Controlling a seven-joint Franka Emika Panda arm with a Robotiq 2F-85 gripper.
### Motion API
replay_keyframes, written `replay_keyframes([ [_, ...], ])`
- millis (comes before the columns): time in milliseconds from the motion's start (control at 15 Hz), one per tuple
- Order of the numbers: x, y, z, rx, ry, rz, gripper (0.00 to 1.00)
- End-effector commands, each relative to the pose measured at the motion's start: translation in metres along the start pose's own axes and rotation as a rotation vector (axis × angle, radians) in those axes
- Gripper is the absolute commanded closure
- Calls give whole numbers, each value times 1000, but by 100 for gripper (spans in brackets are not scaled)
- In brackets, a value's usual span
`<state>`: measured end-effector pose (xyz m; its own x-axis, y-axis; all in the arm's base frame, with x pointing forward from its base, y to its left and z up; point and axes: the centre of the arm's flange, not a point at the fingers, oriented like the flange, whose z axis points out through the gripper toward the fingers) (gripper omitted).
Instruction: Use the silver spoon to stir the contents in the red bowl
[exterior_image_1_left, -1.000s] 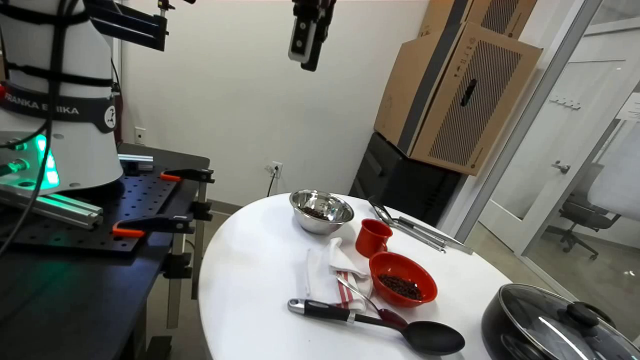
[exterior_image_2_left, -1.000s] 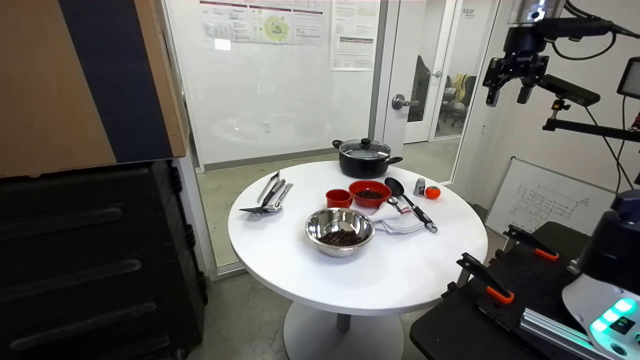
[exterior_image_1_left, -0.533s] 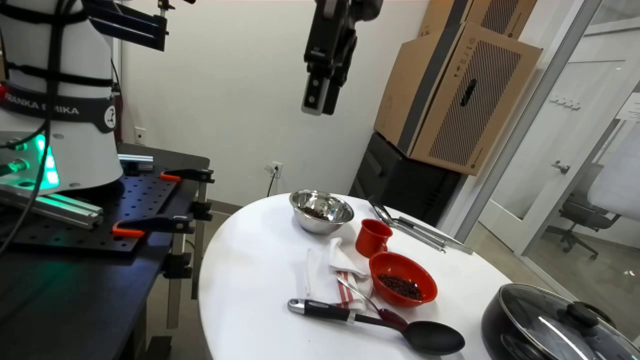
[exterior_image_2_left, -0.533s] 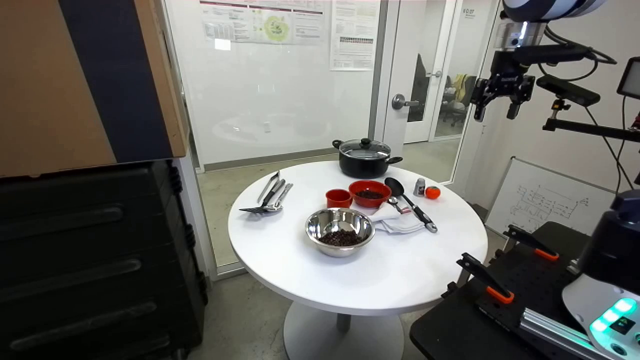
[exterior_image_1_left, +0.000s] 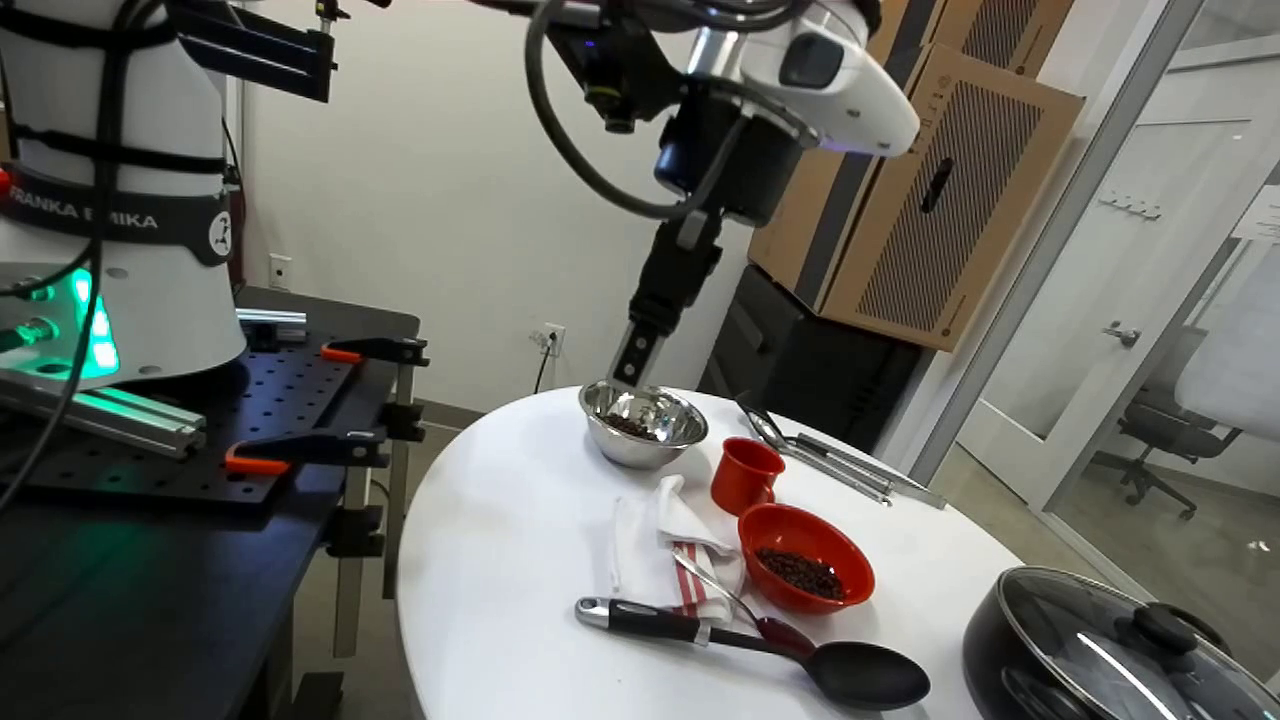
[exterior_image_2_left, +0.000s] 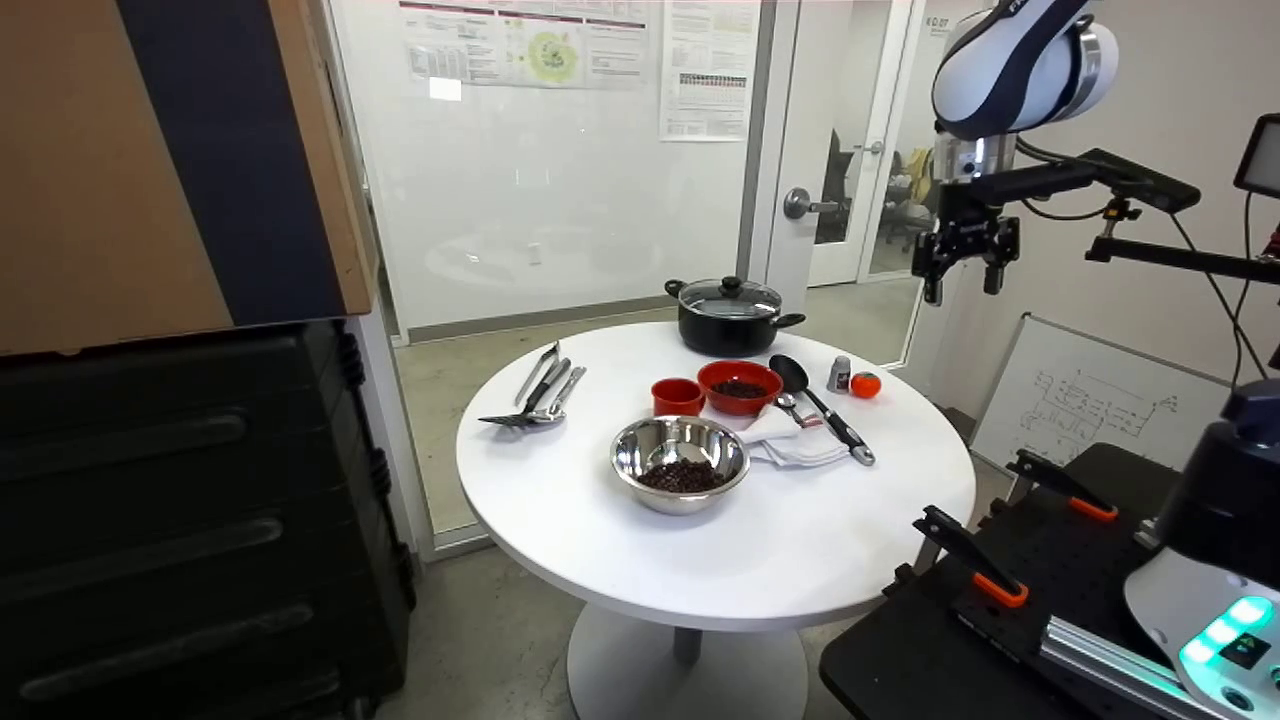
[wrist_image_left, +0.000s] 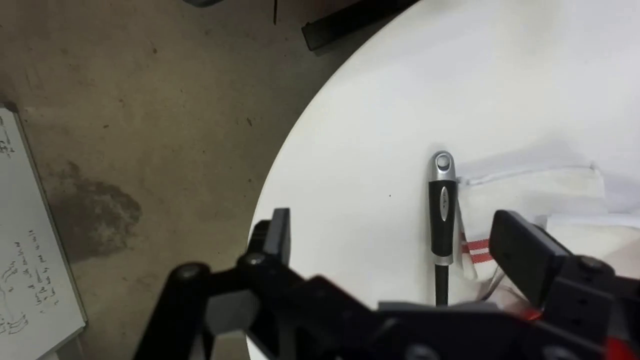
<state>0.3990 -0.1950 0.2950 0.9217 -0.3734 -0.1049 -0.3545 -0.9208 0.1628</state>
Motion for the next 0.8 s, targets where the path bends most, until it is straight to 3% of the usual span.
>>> replay_keyframes([
  [0,29,-4,19,-56,-40,11,0],
  [133,15,-4,18,-29,-39,-1,0],
  [400,24,-2,20,-35,-46,3,0],
  [733,15,-35,50,80,-17,49,0],
])
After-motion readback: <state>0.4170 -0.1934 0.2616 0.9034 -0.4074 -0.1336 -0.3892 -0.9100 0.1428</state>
